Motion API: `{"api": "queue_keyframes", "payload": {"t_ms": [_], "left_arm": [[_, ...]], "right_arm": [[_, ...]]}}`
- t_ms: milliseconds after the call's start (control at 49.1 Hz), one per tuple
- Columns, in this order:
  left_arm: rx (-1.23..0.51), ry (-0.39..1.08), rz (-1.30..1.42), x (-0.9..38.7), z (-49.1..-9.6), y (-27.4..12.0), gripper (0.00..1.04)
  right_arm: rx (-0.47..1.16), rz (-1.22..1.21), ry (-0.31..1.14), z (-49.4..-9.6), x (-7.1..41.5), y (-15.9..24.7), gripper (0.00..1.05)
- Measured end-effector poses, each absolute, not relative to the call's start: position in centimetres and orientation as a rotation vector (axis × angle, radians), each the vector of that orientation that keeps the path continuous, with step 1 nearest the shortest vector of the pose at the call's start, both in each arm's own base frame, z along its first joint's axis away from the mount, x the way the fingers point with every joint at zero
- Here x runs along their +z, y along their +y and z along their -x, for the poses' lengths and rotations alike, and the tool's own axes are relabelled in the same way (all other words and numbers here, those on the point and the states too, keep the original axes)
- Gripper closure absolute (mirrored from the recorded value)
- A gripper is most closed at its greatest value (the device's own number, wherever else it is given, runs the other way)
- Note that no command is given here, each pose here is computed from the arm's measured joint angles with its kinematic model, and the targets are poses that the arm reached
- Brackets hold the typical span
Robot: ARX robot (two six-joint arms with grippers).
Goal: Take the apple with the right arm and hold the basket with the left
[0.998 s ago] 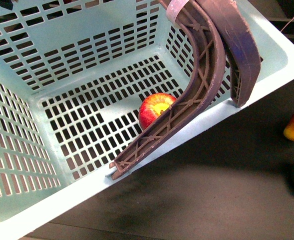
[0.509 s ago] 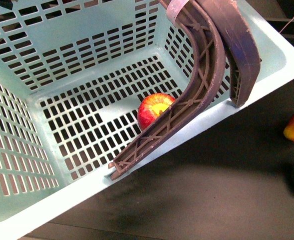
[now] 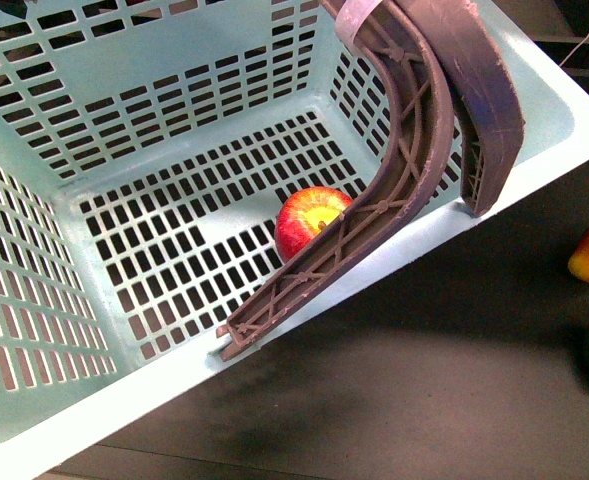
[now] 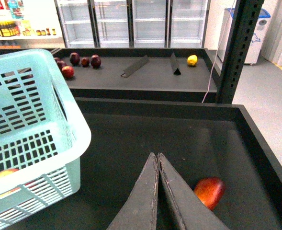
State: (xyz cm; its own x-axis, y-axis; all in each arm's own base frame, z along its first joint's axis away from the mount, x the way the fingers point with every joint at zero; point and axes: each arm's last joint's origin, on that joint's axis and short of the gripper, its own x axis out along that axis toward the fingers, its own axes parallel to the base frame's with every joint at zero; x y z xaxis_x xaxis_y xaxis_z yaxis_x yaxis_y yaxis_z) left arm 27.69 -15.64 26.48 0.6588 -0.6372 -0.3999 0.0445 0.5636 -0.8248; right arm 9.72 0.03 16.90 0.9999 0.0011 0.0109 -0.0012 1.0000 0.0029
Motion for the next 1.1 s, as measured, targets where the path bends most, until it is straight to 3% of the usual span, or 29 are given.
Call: {"api": "queue_keyframes", "payload": {"t_ms": [122, 204, 387, 631, 794, 1100], "left_arm": [[-0.449, 0.761, 0.894, 26.5, -27.7, -15.6, 0.86], [-0.449, 0.76, 0.893, 26.5, -27.7, -15.6, 0.86], [-0.449, 0.76, 0.893, 26.5, -27.7, -15.6, 0.86], [-0.45, 0.76, 0.892, 26.5, -27.7, -15.6, 0.86], [-0.299, 0.606, 1.034, 27.1, -28.4, -15.0, 0.86], [-0.139, 0.533, 1.164, 25.5, -31.9, -10.5, 0.86]], "right_arm": [[0.001, -0.002, -0.012, -9.7, 16.9, 0.0, 1.02], [0.001, -0.003, -0.012, -9.7, 16.9, 0.0, 0.85], [0.001, -0.003, -0.013, -9.7, 16.9, 0.0, 0.59], [0.001, -0.003, -0.013, -9.7, 16.9, 0.0, 0.08], [0.001, -0.003, -0.013, -9.7, 16.9, 0.0, 0.09], [0.001, -0.003, -0.013, -9.7, 16.9, 0.0, 0.09]]}}
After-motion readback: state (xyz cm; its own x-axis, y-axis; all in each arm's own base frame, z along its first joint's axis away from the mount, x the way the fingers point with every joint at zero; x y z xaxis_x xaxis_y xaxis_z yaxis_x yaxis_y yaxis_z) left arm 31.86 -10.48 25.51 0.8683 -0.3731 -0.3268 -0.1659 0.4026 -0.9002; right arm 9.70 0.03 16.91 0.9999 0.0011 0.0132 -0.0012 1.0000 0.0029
